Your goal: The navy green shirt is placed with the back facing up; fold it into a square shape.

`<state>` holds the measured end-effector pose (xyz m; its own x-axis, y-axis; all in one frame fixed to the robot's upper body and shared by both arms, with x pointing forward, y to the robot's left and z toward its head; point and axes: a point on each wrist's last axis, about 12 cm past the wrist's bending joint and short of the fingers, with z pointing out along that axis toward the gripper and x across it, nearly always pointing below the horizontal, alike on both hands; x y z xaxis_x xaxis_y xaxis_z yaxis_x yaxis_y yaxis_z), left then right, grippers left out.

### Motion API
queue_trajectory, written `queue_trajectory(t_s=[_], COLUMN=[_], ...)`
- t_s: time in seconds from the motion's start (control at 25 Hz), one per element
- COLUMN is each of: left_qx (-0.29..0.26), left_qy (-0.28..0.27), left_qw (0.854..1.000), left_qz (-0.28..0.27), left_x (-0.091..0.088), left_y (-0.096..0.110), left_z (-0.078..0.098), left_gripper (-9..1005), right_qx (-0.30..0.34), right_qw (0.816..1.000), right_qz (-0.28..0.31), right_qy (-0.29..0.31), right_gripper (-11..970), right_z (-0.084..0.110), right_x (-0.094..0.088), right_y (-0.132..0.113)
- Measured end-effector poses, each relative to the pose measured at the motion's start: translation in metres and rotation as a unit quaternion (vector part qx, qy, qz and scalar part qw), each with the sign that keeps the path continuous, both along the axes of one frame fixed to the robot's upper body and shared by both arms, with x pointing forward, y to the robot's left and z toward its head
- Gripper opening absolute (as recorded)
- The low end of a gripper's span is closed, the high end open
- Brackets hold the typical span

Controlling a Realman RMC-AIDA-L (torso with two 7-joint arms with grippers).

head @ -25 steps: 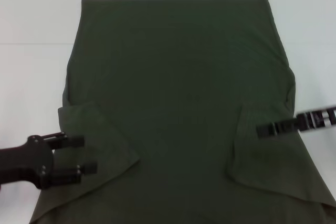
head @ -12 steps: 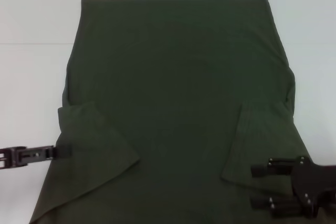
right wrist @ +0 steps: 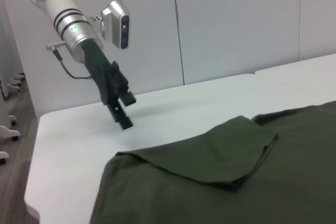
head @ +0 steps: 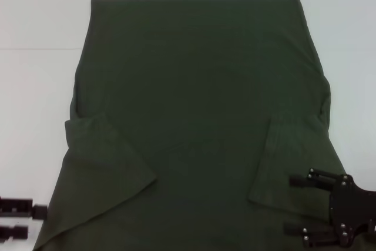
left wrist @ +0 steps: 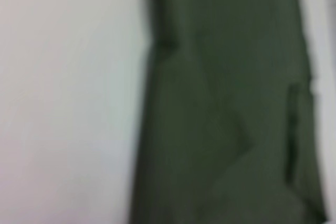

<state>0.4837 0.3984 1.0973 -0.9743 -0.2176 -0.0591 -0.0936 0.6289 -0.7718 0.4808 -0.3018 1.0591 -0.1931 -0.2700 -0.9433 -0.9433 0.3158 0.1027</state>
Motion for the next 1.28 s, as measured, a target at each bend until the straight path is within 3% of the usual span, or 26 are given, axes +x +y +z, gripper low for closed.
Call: queue_trajectory(t_s=[0.16, 0.32, 1.28], left_qx=[0.032, 0.031, 0.059], left_qy=[0.047, 0.062, 0.062], left_qw=[0.998, 0.998, 0.996], left_qz=[0.008, 0.012, 0.0], left_x=[0.001, 0.002, 0.009], left_y=[0.001, 0.0, -0.012], left_z=[-0.006, -0.007, -0.022], left_gripper=[815, 816, 815], right_qx=[-0.006, -0.007, -0.008], right_qw=[1.0, 1.0, 1.0], right_qz=[-0.005, -0.006, -0.012], right_qy=[-0.006, -0.007, -0.011], right_gripper=[951, 949, 949], right_z=[-0.005, -0.005, -0.003], right_x=[0.0, 0.0, 0.003], right_y=[0.001, 0.001, 0.0])
